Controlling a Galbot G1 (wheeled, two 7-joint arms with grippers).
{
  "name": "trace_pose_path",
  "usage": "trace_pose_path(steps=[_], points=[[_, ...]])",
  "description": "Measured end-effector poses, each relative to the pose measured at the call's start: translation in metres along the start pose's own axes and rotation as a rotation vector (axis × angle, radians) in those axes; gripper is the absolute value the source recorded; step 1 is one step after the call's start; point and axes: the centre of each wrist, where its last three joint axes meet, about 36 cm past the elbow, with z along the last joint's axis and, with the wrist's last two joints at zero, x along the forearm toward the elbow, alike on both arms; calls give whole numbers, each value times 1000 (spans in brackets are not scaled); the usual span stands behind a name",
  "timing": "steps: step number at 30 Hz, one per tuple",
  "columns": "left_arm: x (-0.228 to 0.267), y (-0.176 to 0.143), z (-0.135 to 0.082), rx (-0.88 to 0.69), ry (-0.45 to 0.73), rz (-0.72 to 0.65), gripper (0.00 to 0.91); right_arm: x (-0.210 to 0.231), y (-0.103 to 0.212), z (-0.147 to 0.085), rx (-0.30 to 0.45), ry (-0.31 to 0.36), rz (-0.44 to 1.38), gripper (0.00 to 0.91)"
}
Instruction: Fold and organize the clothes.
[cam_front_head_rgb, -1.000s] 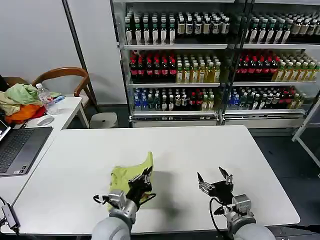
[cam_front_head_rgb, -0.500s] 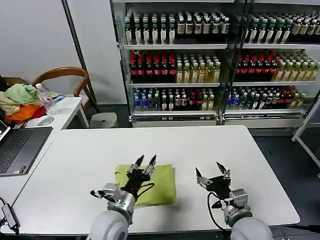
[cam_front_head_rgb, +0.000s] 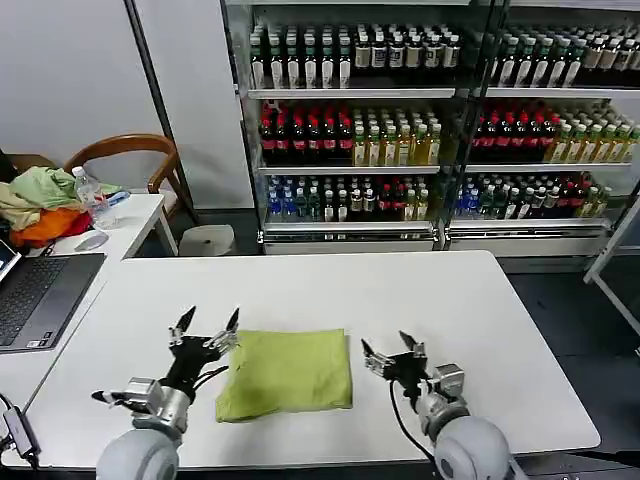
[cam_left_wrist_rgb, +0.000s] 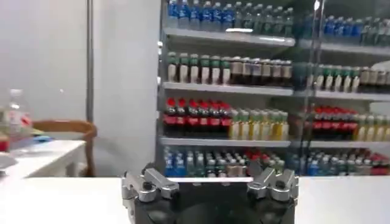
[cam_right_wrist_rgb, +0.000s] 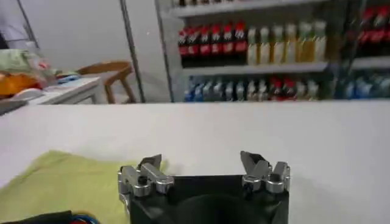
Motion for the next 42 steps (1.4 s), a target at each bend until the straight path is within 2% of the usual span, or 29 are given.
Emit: trace_pose_path(steps=[7, 11, 12, 13, 14, 24, 32, 42], points=[[7, 19, 3, -46, 0, -23, 907, -19, 15, 19, -109, 115, -88, 907], [9, 26, 4, -63, 3, -33, 907, -23, 18, 24, -153, 153, -112, 907], [9, 28, 5, -67, 3, -35, 907, -24, 17, 25, -163, 158, -116, 232], [9, 30, 5, -71, 3, -38, 907, -25, 17, 25, -173, 162, -121, 60], [9, 31, 5, -73, 4, -42, 907, -26, 18, 26, -186, 164, -127, 0], [10, 40, 6, -89, 6, -61, 907, -30, 22, 28, -259, 197, -175, 0], [10, 41, 11, -87, 17, -65, 907, -33, 22, 27, -275, 203, -178, 0], [11, 40, 14, -92, 24, -63, 907, -47, 12, 19, -276, 138, -117, 0]])
